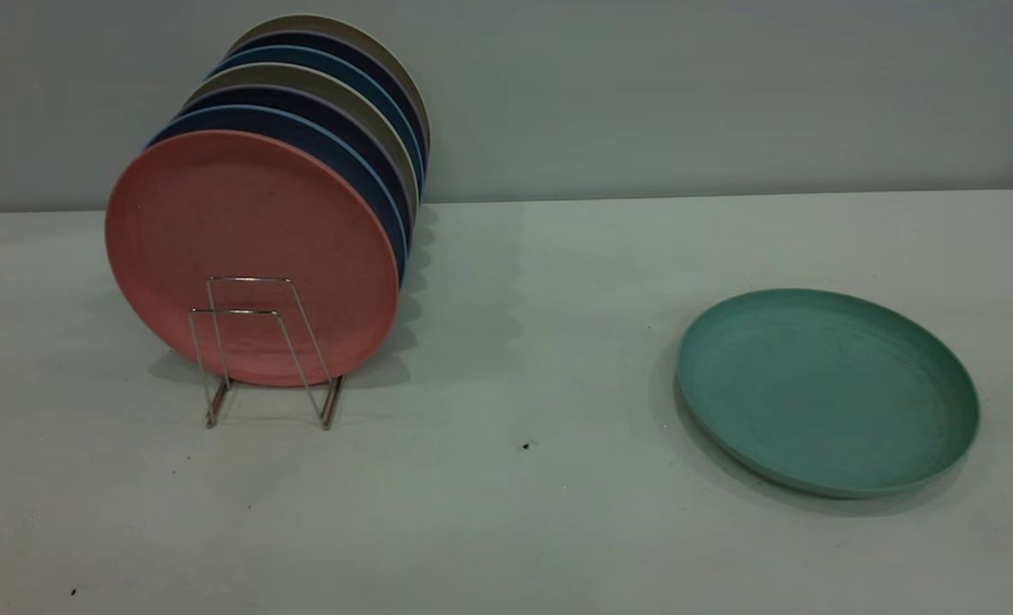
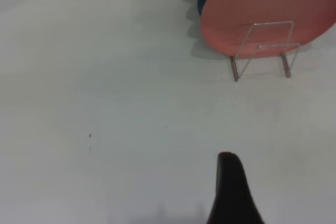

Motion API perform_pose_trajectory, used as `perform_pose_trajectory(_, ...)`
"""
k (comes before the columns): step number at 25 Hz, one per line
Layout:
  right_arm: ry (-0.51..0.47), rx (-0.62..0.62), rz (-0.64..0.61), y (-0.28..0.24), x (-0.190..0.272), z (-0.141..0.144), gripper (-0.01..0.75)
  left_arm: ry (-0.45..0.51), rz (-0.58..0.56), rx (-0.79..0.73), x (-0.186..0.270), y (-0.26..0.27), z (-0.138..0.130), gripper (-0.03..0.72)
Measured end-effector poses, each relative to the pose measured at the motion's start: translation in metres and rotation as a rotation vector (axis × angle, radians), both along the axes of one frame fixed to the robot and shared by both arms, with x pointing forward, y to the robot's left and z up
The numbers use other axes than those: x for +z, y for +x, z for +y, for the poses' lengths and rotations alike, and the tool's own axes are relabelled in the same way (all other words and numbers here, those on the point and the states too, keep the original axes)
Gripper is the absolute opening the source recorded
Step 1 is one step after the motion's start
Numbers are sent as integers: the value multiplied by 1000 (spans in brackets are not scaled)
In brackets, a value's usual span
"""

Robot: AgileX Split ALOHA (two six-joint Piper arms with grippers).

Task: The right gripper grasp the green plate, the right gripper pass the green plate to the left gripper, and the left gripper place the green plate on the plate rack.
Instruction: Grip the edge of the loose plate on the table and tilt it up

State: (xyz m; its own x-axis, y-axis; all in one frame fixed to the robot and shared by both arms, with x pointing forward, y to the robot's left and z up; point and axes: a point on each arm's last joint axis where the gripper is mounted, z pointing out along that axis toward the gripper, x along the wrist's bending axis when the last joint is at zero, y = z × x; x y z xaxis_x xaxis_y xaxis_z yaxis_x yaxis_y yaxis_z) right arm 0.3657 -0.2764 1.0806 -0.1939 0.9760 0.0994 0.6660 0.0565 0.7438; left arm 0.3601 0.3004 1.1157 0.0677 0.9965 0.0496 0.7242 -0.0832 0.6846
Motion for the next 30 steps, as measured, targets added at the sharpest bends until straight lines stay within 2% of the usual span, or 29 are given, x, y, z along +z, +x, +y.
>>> perform_pose_trajectory(6,49,84,148,64,-26,12,551,0,78,-9,-13,75,-1,524)
perform_pose_trajectory(13,90,129,281,128,-62,20,551,-120,164,-113,-53,139,-16,526)
perform_pose_trajectory(18,91,133,354,163,-93,22,551,-201,212,-270,-82,169,-49,526)
perform_pose_trajectory(21,111,94,408,180,-114,15,551,-249,237,-340,-94,180,-74,526)
perform_pose_trajectory(26,173,-7,457,199,-143,-14,551,-285,297,-443,-123,193,-120,526)
perform_pose_trajectory(30,245,-60,518,209,-175,-41,551,-299,332,-449,-153,204,-145,526)
